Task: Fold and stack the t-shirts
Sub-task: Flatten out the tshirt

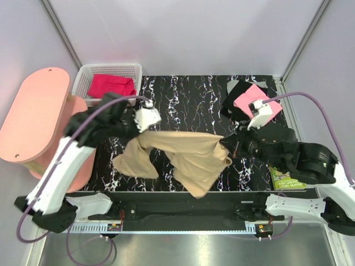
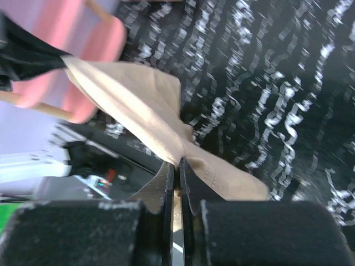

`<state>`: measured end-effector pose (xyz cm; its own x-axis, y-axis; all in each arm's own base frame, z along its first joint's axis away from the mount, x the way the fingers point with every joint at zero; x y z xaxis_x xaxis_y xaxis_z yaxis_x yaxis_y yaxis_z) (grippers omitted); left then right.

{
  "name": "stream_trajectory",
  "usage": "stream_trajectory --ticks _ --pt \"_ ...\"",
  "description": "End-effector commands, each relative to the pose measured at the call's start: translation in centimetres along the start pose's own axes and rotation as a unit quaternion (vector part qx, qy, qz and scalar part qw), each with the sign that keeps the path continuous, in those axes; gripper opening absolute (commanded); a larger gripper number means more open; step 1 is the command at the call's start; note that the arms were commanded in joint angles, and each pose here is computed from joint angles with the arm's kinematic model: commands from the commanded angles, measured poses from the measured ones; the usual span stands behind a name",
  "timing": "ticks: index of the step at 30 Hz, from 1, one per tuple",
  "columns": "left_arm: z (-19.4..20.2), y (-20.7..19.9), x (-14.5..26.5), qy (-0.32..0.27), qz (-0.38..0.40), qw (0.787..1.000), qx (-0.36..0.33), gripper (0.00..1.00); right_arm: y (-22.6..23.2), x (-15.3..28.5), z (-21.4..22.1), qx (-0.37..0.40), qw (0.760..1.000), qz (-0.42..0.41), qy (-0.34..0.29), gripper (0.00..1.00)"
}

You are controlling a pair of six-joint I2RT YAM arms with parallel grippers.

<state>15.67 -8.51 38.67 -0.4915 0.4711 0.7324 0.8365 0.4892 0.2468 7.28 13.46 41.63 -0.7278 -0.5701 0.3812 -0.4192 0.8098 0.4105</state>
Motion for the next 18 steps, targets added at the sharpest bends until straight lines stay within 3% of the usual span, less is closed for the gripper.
stream_trajectory --ticks 1,4,7,9,12,13,15,16,18 --pt "3.0 0.0 -5.7 0.108 0.045 0.993 -0.010 0.06 -2.2 -1.1 1.1 0.017 0.994 0.105 -0.016 0.00" --pt "3.8 0.3 -10.1 0.146 0.072 0.987 -0.007 0.01 -3.3 -3.2 2.6 0.029 0.986 0.164 -0.003 0.00" --pt "3.7 1.2 -13.6 0.161 0.068 0.984 -0.014 0.00 -5.9 -7.2 3.6 0.020 0.972 0.231 0.047 0.00" --pt "3.3 2.4 -15.3 0.166 0.032 0.985 -0.026 0.00 -9.4 -10.2 4.9 -0.008 0.960 0.257 0.109 0.00" --pt "2.8 4.7 -18.4 0.182 -0.034 0.982 -0.049 0.02 -12.8 -13.8 5.6 -0.038 0.955 0.260 0.136 0.00" --pt "1.8 5.8 -19.0 0.160 -0.069 0.983 -0.055 0.03 -14.4 -14.5 4.7 -0.057 0.953 0.272 0.119 0.00" --pt "1.3 7.6 -19.9 0.163 -0.125 0.977 -0.052 0.10 -15.7 -16.5 4.2 -0.062 0.952 0.269 0.132 0.00" --pt "0.1 8.8 -20.0 0.137 -0.155 0.977 -0.046 0.17 -16.6 -17.3 3.6 -0.068 0.951 0.272 0.128 0.00" --pt "-0.1 10.6 -20.6 0.141 -0.200 0.969 -0.025 0.29 -18.0 -19.7 3.0 -0.064 0.945 0.281 0.154 0.01"
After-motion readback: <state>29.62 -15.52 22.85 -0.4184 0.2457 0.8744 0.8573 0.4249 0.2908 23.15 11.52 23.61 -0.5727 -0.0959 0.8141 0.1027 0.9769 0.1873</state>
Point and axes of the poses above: each gripper's point midway between its finger pads, its own x axis back along the fingers, its own y axis along the line the jaws close on, z = x × y, the point moved 10 cm from there along x, back along the fingers, and after that the axes turned 4 degrees about x, right-handed, at the moved point
